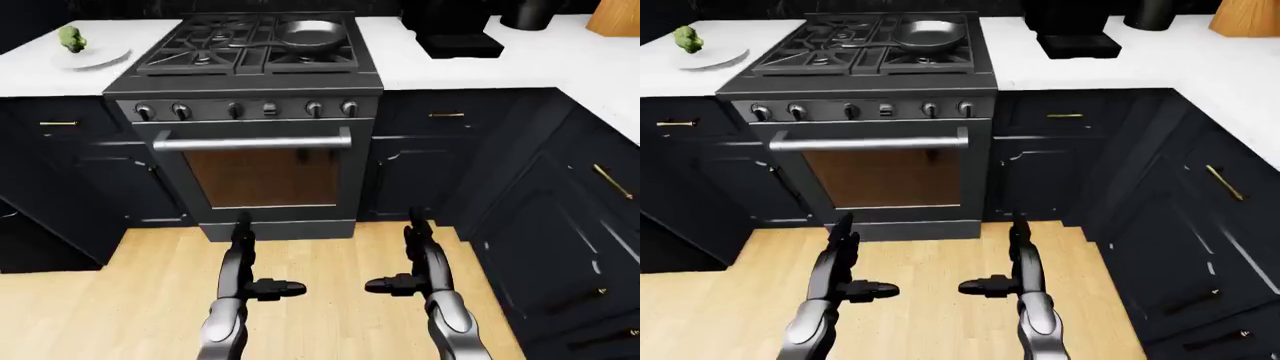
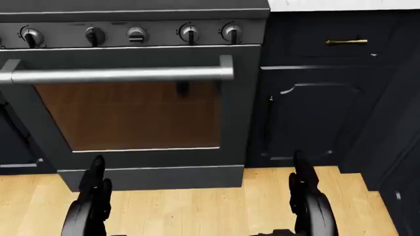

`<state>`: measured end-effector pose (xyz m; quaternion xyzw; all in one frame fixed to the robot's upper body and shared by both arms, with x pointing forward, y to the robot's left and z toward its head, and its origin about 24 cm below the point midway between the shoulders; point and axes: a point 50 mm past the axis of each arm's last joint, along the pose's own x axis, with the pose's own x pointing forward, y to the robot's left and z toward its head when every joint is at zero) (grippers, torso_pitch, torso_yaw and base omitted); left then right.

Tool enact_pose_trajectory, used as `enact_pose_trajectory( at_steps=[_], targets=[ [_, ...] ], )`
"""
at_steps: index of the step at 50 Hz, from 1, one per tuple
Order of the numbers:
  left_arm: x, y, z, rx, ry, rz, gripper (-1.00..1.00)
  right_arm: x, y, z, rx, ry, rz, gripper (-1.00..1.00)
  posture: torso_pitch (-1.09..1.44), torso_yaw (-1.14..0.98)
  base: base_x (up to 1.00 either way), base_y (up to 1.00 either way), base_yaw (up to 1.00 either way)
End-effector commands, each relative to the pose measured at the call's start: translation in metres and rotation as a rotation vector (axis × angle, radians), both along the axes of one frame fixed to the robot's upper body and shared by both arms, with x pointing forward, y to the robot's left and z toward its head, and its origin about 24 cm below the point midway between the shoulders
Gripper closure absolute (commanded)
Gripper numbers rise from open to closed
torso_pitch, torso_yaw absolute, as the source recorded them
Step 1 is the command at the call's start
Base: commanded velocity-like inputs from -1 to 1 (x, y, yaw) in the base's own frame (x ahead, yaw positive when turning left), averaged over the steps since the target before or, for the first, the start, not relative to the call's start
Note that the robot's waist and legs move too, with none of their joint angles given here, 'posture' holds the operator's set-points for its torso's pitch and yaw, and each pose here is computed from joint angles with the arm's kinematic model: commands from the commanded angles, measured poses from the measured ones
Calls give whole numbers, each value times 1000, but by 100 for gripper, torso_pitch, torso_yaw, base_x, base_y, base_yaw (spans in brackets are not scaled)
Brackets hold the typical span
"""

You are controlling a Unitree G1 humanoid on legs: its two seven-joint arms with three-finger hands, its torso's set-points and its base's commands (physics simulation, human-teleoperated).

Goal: Pick the broccoli from the plate and place it in the pan.

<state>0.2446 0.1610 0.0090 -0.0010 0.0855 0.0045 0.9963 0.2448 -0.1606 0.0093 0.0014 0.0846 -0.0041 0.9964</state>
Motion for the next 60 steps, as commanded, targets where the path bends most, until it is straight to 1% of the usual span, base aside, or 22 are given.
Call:
enact_pose_trajectory(
  at_steps=[1, 20, 26, 29, 31, 35, 37, 38, 40, 41, 42, 43, 44, 45, 47, 48, 49, 52, 53, 55, 59, 60],
  targets=[
    [10, -1, 28, 11, -170, -17, -100, 9, 1, 30, -17, -167, 10, -100, 0, 0, 0, 0, 0],
    [10, -3, 30, 24, -176, -22, -100, 9, 1, 29, -42, -158, 9, -100, 0, 0, 0, 0, 0],
    [17, -5, 35, 43, -177, -27, -100, 18, 3, 35, -65, -163, 15, -100, 0, 0, 0, 0, 0],
    [21, -4, 46, 49, -193, -28, -100, 24, 2, 47, -74, -174, 9, -100, 0, 0, 0, 0, 0],
    [29, 2, 56, 49, -203, -15, -100, 28, 4, 49, -88, -178, 10, -100, 0, 0, 0, 0, 0],
    [38, 7, 75, 46, -226, 3, -100, 44, 0, 71, -98, -197, -5, -100, 0, 0, 0, 0, 0],
    [47, 9, 79, 36, -234, 9, -100, 51, 0, 75, -106, -196, -4, -100, 0, 0, 0, 0, 0],
    [50, 8, 81, 37, -239, 5, -100, 53, 0, 79, -104, -198, -4, -100, 0, 0, 0, 0, 0],
    [55, 8, 95, 42, -261, 7, -100, 60, -1, 89, -99, -211, -12, -100, 0, 0, 0, 0, 0],
    [56, 6, 103, 13, -267, -15, -100, 64, -1, 96, -110, -226, -16, -100, 0, 0, 0, 0, 0],
    [58, 7, 109, 22, -270, -7, -100, 67, -1, 103, -120, -242, -30, -100, 0, 0, 0, 0, 0],
    [61, 7, 113, 29, -271, -14, -100, 68, -2, 110, -107, -246, -61, -100, 0, 0, 0, 0, 0],
    [65, 9, 113, 35, -276, -13, -100, 70, -3, 113, -103, -231, -77, -100, 0, 0, 0, 0, 0],
    [66, 9, 123, 29, -269, -9, -100, 72, -2, 120, -105, -234, -56, -100, 0, 0, 0, 0, 0],
    [68, 10, 129, 36, -273, -11, -100, 74, -2, 126, -137, -239, -47, -100, 0, 0, 0, 0, 0],
    [68, 7, 136, 23, -280, -48, -100, 74, -1, 129, -140, -232, -33, -100, 0, 0, 0, 0, 0],
    [68, 8, 138, 32, -280, -47, -100, 73, 4, 132, -133, -233, 12, -100, 0, 0, 0, 0, 0],
    [71, 9, 156, 28, -282, -36, -100, 73, 8, 145, -122, -236, 38, -100, 0, 0, 0, 0, 0],
    [71, 9, 165, 2, -293, -41, -100, 73, 10, 155, -111, -243, 55, -100, 0, 0, 0, 0, 0],
    [72, 11, 171, 4, -294, -37, -100, 75, 7, 166, -98, -249, 40, -100, 0, 0, 0, 0, 0],
    [78, 20, 187, 15, -308, -7, -100, 73, 1, 191, -121, -260, 10, -100, 0, 0, 0, 0, 0],
    [78, 19, 188, 16, -313, -11, -100, 72, 0, 193, -123, -262, 10, -100, 0, 0, 0, 0, 0]
  ],
)
